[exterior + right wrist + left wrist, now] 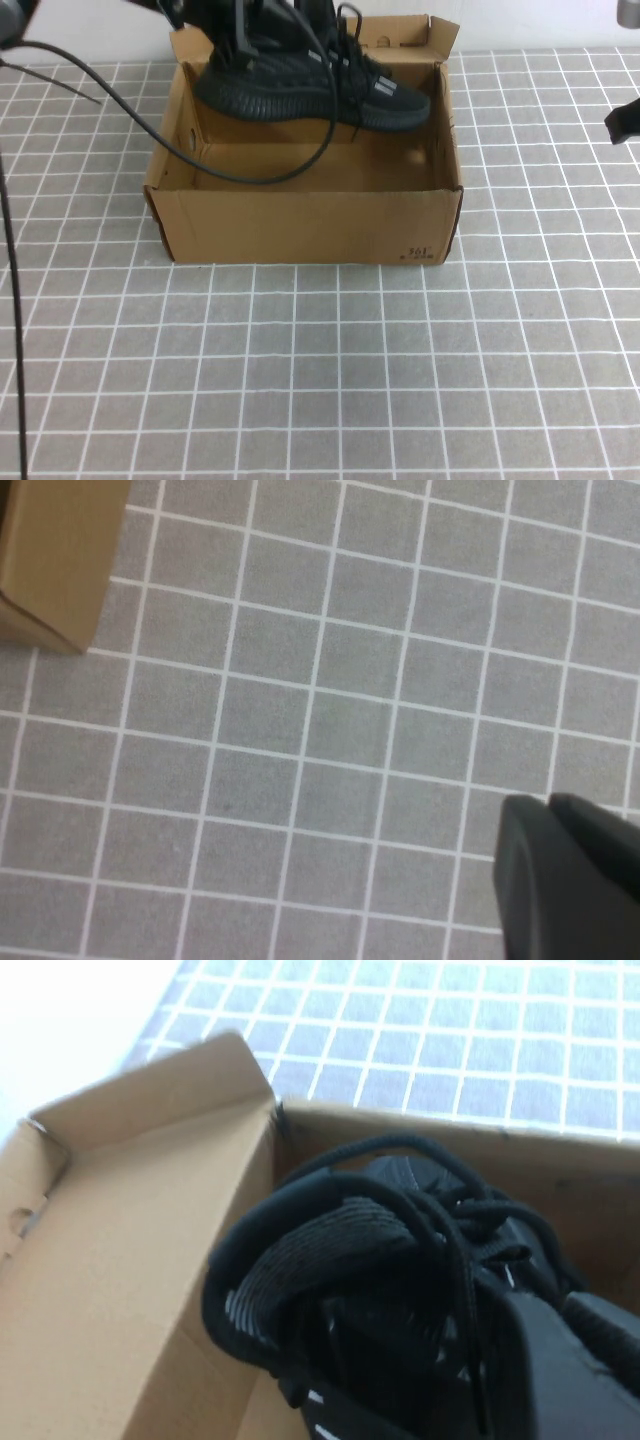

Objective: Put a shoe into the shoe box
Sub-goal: Adjust the shoe

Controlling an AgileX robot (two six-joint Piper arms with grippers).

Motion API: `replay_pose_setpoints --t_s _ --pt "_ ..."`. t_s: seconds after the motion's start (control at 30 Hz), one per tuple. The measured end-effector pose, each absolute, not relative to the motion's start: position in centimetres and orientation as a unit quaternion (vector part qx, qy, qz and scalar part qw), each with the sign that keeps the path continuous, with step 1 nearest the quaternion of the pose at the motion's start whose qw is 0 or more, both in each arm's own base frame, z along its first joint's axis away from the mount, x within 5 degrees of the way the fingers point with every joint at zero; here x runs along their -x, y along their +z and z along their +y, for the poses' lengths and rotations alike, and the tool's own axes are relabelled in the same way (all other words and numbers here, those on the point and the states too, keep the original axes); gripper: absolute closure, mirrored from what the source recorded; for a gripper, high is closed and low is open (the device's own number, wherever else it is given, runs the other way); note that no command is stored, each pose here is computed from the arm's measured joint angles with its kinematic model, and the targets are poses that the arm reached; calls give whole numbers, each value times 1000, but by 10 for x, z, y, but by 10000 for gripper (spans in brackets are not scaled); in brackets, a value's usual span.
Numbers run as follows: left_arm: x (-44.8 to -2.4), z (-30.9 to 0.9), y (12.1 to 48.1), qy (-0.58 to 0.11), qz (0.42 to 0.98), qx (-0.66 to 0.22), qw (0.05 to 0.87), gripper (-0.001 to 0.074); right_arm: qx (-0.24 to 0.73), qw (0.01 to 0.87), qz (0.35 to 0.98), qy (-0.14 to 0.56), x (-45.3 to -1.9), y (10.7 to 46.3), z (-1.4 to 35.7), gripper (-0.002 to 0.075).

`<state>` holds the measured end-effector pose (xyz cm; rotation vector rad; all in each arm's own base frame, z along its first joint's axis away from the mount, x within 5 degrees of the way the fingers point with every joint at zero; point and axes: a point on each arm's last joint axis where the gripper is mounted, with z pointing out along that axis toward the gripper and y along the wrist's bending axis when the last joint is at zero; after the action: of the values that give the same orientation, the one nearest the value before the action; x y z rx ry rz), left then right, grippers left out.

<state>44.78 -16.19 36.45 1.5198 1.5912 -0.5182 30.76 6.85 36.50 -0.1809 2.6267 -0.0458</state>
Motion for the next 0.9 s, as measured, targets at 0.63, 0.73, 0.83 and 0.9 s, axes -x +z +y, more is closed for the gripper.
replay_pose_setpoints --t_s 0.63,0.73,0.83,0.9 --pt "-472 -168 311 -204 608 -650 409 722 68 250 966 -4 -307 365 70 742" --pt "-476 -168 302 -201 601 -658 407 723 71 249 966 4 -307 365 72 742" --pt "-481 -165 292 -199 600 -660 405 723 76 247 966 11 -307 365 73 742" --pt "-484 -161 287 -200 604 -658 403 722 76 246 966 14 -306 365 74 742"
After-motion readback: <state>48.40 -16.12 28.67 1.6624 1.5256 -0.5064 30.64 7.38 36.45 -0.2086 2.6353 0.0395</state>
